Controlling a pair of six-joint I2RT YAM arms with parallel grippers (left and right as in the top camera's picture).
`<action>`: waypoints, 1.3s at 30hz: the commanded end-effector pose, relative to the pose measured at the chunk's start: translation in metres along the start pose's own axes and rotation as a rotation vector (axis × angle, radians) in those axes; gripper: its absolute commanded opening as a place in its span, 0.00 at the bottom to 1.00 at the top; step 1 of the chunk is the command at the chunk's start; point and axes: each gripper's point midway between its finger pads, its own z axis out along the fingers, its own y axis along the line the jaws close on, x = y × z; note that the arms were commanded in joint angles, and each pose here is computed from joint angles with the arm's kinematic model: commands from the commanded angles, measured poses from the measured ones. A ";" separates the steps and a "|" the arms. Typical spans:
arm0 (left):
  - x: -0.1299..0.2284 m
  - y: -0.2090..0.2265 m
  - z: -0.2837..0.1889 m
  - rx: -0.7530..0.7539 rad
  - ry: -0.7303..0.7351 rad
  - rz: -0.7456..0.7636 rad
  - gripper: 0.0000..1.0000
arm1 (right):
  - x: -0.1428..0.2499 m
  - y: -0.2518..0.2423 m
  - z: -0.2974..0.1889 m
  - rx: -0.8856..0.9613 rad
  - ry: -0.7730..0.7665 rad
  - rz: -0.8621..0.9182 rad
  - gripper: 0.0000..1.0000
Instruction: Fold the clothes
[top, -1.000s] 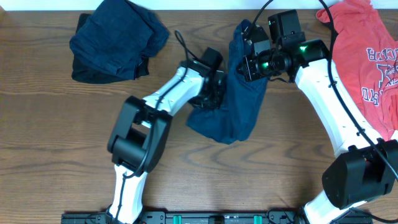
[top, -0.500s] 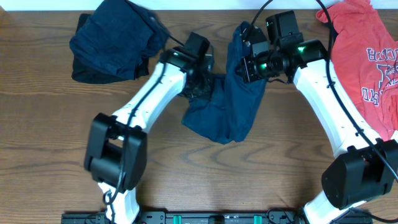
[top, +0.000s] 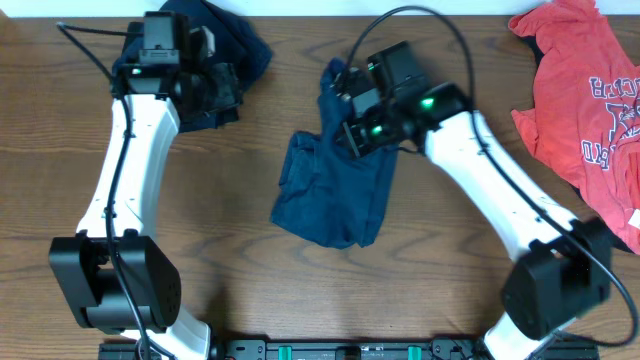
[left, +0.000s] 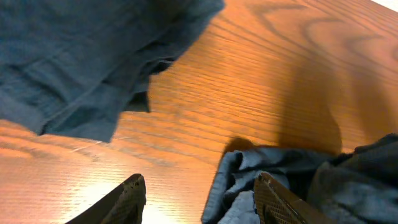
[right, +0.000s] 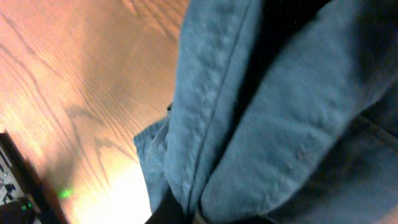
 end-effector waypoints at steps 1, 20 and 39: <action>-0.002 0.000 -0.004 -0.002 -0.008 -0.005 0.59 | 0.019 0.013 0.038 -0.066 0.076 -0.008 0.40; -0.007 0.011 -0.003 -0.068 -0.033 0.004 0.59 | 0.024 0.028 0.017 -0.065 0.095 -0.069 0.68; -0.010 0.018 -0.004 -0.107 -0.045 0.045 0.59 | 0.082 0.066 0.083 -0.167 0.312 -0.232 0.16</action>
